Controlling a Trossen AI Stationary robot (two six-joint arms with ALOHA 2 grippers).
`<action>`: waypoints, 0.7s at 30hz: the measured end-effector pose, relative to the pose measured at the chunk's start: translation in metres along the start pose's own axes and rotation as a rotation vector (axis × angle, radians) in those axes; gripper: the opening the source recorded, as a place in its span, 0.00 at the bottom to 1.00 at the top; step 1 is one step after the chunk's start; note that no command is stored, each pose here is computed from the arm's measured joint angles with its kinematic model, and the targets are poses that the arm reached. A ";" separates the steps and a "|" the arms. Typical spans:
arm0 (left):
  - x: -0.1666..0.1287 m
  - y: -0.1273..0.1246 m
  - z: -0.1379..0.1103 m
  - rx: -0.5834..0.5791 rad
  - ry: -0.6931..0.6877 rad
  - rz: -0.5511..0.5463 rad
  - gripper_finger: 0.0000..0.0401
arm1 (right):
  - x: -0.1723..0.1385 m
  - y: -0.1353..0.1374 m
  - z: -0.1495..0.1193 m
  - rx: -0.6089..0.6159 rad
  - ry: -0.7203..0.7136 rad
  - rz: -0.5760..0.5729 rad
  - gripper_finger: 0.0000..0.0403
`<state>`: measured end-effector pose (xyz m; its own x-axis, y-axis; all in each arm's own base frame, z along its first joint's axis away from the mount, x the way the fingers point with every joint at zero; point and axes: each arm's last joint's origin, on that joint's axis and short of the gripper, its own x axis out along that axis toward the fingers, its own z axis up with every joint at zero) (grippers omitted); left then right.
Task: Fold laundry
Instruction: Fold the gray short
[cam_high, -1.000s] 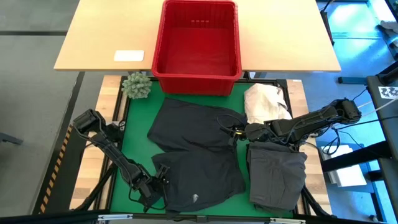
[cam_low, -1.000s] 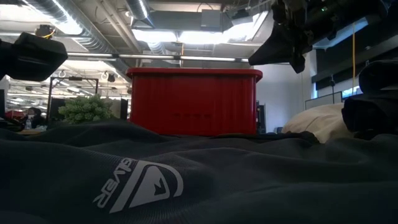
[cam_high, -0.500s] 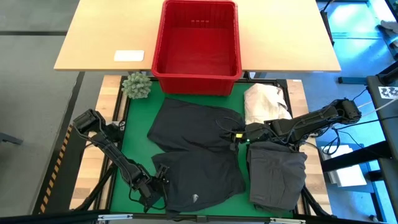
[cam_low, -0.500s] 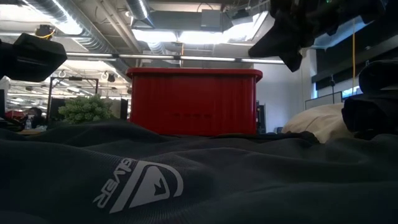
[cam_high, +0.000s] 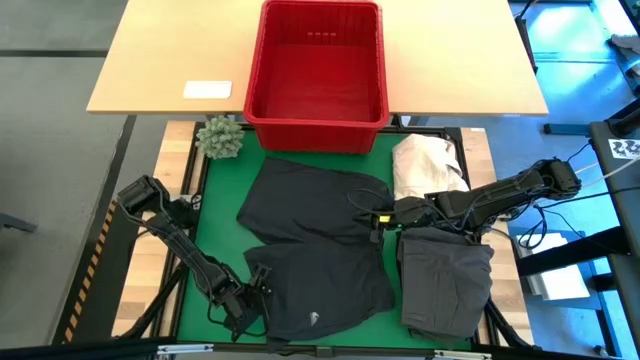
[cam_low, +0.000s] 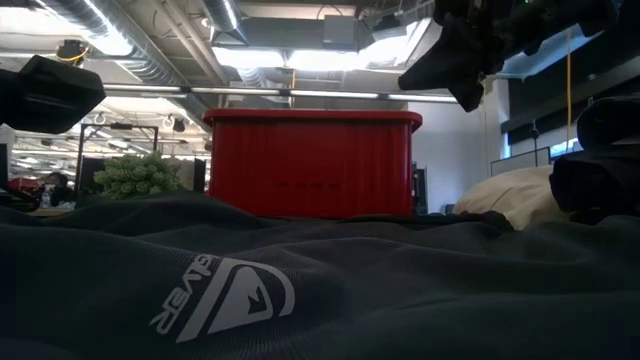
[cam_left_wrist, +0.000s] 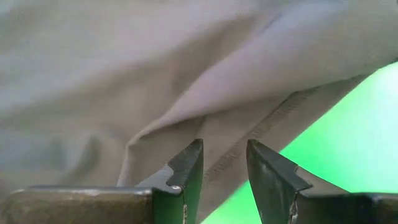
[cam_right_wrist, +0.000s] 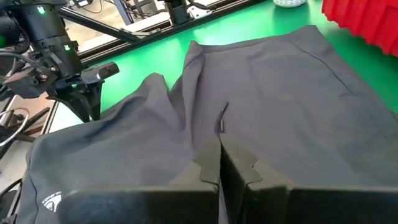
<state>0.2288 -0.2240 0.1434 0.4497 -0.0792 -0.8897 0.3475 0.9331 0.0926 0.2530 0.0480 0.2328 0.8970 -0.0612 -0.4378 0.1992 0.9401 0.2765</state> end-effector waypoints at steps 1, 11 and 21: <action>0.000 0.000 0.000 0.000 0.001 -0.004 0.29 | 0.000 0.000 0.000 -0.001 -0.001 -0.003 0.00; 0.000 -0.002 -0.001 -0.009 0.025 -0.064 0.29 | 0.000 -0.001 0.000 -0.004 -0.014 -0.030 0.00; 0.000 -0.004 -0.002 -0.038 0.060 -0.148 0.29 | 0.000 -0.001 0.001 -0.004 -0.021 -0.047 0.00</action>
<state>0.2258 -0.2274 0.1426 0.3453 -0.1965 -0.9177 0.3745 0.9255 -0.0573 0.2529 0.0465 0.2330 0.8950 -0.1120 -0.4317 0.2395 0.9373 0.2532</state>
